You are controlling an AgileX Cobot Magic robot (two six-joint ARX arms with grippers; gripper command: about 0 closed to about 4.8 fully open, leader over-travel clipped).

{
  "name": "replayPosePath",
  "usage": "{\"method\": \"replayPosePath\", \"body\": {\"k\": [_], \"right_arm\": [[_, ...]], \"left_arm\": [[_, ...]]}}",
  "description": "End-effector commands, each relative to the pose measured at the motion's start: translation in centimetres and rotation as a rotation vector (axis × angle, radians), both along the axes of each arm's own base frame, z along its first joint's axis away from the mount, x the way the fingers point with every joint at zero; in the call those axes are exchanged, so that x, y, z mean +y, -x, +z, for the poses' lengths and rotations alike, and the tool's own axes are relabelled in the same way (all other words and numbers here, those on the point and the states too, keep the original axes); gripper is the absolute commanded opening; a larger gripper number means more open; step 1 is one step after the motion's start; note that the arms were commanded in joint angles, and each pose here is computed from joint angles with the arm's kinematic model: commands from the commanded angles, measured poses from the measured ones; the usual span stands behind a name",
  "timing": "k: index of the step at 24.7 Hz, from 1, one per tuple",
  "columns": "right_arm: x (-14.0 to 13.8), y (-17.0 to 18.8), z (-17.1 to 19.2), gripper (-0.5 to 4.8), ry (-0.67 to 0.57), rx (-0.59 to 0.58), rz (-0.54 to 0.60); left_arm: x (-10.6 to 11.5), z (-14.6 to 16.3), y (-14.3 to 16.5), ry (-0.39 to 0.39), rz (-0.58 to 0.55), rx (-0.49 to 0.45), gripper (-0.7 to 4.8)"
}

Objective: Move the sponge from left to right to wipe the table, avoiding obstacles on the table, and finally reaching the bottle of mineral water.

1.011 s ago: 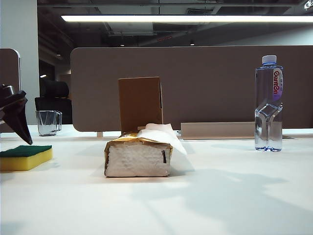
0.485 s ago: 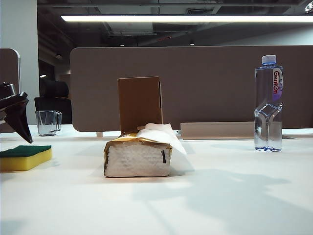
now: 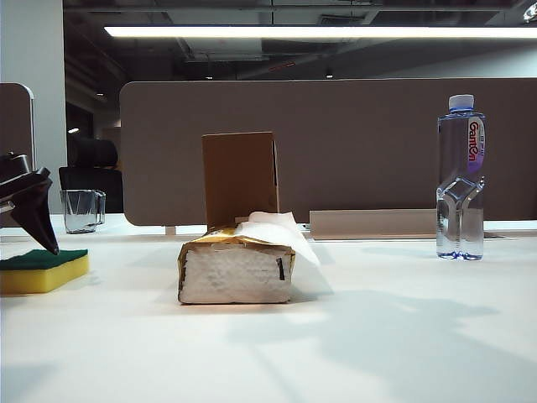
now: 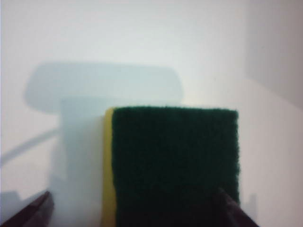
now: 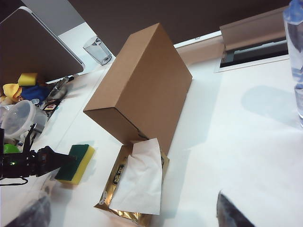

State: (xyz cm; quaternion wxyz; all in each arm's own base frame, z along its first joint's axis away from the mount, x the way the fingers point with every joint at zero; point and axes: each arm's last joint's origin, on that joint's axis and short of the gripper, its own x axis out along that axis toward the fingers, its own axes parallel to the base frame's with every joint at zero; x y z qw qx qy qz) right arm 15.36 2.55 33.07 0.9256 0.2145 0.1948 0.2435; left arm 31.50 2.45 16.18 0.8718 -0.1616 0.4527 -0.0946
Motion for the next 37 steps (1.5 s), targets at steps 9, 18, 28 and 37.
{"method": "replayPosePath", "body": {"k": [9,18,28,37], "right_arm": [[-0.1,0.0,0.1,4.72,0.009,0.002,-0.02],[-0.1,0.0,0.1,4.71,0.009,0.002,-0.02],[-0.1,0.0,0.1,4.71,0.008,0.002,-0.02],[-0.1,0.0,0.2,4.71,0.008,0.001,-0.018]], "left_arm": [[-1.1,-0.6,-0.2,-0.005,-0.039,0.019,4.18],[-1.0,-0.7,0.0,-0.035,-0.018,0.04,2.12],[-1.0,-0.8,0.0,-0.053,-0.007,0.046,-0.06],[-1.1,-1.3,0.8,-0.115,-0.074,0.123,-0.06]]}}
